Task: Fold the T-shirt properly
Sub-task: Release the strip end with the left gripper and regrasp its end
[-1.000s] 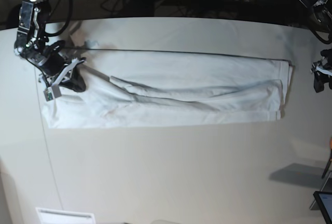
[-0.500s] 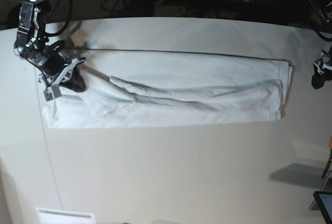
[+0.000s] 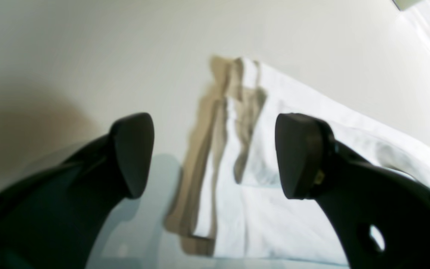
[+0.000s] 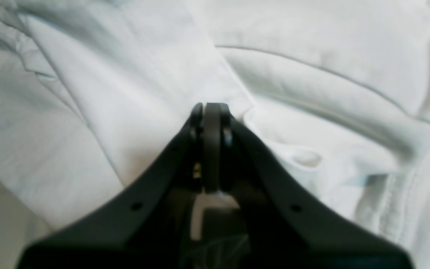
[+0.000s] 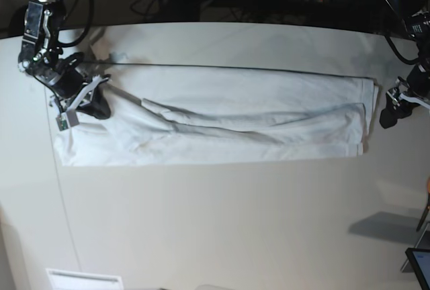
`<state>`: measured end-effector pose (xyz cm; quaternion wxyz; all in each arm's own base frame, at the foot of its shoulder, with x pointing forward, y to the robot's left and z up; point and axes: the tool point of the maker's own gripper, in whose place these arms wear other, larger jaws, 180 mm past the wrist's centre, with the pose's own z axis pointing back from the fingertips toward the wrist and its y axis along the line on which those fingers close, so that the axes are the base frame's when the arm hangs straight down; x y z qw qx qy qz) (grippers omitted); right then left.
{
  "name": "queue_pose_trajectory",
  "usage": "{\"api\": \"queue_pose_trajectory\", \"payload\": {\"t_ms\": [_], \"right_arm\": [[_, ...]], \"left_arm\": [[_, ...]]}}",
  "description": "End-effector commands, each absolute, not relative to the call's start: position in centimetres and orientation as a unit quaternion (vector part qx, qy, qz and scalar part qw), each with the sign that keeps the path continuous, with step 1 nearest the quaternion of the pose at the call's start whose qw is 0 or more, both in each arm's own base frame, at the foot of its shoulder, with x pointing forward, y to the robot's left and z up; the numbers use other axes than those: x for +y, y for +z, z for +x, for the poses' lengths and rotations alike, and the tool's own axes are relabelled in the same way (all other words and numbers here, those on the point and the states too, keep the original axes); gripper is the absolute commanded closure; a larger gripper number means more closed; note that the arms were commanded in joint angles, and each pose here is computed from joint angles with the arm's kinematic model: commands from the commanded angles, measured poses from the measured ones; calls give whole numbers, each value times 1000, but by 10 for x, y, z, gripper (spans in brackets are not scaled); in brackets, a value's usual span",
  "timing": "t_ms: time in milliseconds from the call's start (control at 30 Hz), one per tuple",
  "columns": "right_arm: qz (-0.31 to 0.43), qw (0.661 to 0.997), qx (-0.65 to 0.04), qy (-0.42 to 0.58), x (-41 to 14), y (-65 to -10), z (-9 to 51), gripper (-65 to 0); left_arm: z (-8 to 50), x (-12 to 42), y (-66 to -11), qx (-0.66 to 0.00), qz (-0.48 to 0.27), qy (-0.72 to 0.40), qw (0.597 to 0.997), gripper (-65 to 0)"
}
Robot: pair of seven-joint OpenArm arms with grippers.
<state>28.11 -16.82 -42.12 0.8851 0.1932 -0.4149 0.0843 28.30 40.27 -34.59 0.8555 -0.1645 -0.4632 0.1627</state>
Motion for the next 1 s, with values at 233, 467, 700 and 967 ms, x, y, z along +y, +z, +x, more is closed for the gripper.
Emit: {"api": "queue_pose_trajectory", "payload": {"t_ms": [233, 467, 700, 967], "right_arm": [[155, 912, -366, 97, -183, -441, 266, -7], [155, 912, -366, 97, -183, -441, 266, -7], [154, 912, -367, 97, -183, -440, 267, -7], [154, 912, -367, 97, -183, -440, 267, -7]], "left_arm": [[293, 391, -384, -427, -163, 181, 871, -490], [293, 368, -406, -400, -172, 174, 883, -489], [297, 336, -420, -373, -190, 137, 898, -415], [297, 337, -420, -372, -190, 135, 899, 0]]}}
